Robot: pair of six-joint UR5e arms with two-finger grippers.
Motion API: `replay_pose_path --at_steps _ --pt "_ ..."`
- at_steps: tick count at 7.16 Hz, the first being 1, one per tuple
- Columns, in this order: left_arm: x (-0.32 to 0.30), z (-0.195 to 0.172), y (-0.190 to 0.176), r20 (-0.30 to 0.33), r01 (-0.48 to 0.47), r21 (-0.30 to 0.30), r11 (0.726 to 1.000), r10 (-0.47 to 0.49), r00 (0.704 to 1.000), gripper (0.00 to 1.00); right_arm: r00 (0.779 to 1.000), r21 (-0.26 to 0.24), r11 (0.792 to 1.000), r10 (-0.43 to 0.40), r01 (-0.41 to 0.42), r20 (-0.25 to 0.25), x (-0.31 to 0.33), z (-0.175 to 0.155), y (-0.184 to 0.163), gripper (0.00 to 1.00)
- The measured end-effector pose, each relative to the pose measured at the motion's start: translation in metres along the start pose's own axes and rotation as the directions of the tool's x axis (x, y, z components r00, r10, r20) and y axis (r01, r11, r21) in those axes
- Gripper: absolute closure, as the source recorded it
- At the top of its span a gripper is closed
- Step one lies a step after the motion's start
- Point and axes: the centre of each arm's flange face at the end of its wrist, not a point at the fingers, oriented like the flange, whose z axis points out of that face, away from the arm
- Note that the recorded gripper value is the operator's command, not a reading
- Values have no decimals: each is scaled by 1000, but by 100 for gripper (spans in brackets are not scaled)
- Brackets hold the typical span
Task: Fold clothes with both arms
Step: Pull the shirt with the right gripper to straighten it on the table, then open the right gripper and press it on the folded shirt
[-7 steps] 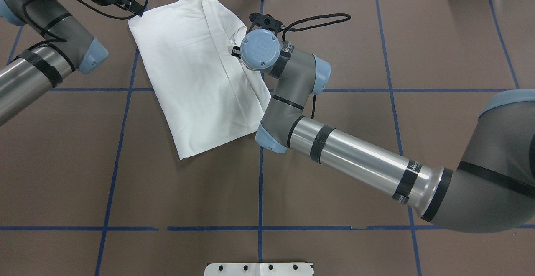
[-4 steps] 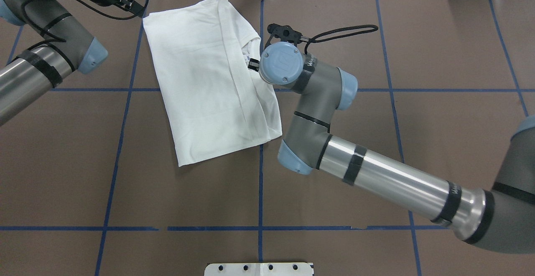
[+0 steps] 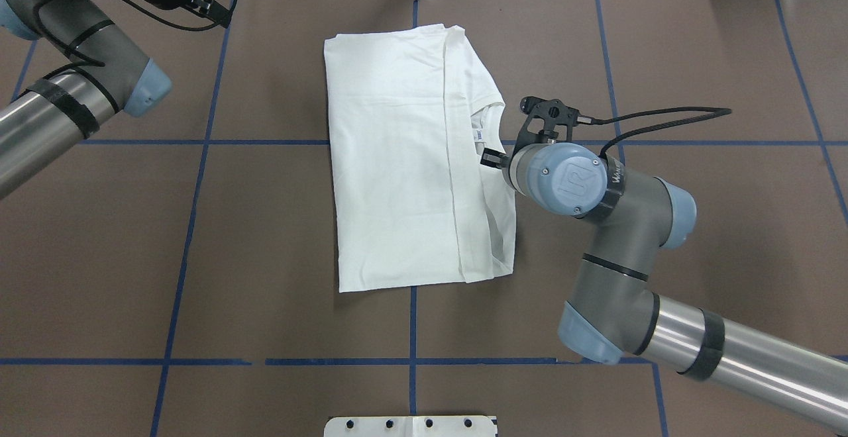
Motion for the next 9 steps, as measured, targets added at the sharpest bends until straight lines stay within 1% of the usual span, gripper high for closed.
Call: replay_pose_path --at_steps 1,2,3,5,6,7,8,9 --pt "1 -1 1 -5 -1 0 1000 1 1000 0 1000 0 1000 -10 10 -12 17 -2 8 0" --pt "2 -2 1 -15 -2 -3 1000 2 1000 0 999 -3 1000 -25 25 -23 20 -3 19 0" --pt "4 -2 3 -32 -2 -10 1000 2 999 0 999 -13 999 -38 37 -37 11 -6 23 0" --pt "5 -4 14 -81 -4 -32 999 1 997 0 997 -77 996 -46 41 -69 -32 -24 9 0" --pt "5 -4 19 -107 -4 -47 999 -1 994 0 994 -106 993 -55 45 -94 -62 -30 9 0" --pt "4 -3 23 -121 -3 -58 998 -4 993 0 989 -135 989 -76 59 -125 -83 -34 21 0" --pt "3 -2 26 -126 -1 -65 998 -8 992 0 980 -171 981 -120 93 -158 -98 -33 39 0" --pt "1 -1 29 -126 2 -68 998 -10 992 0 963 -211 967 -184 142 -196 -111 -27 54 0"
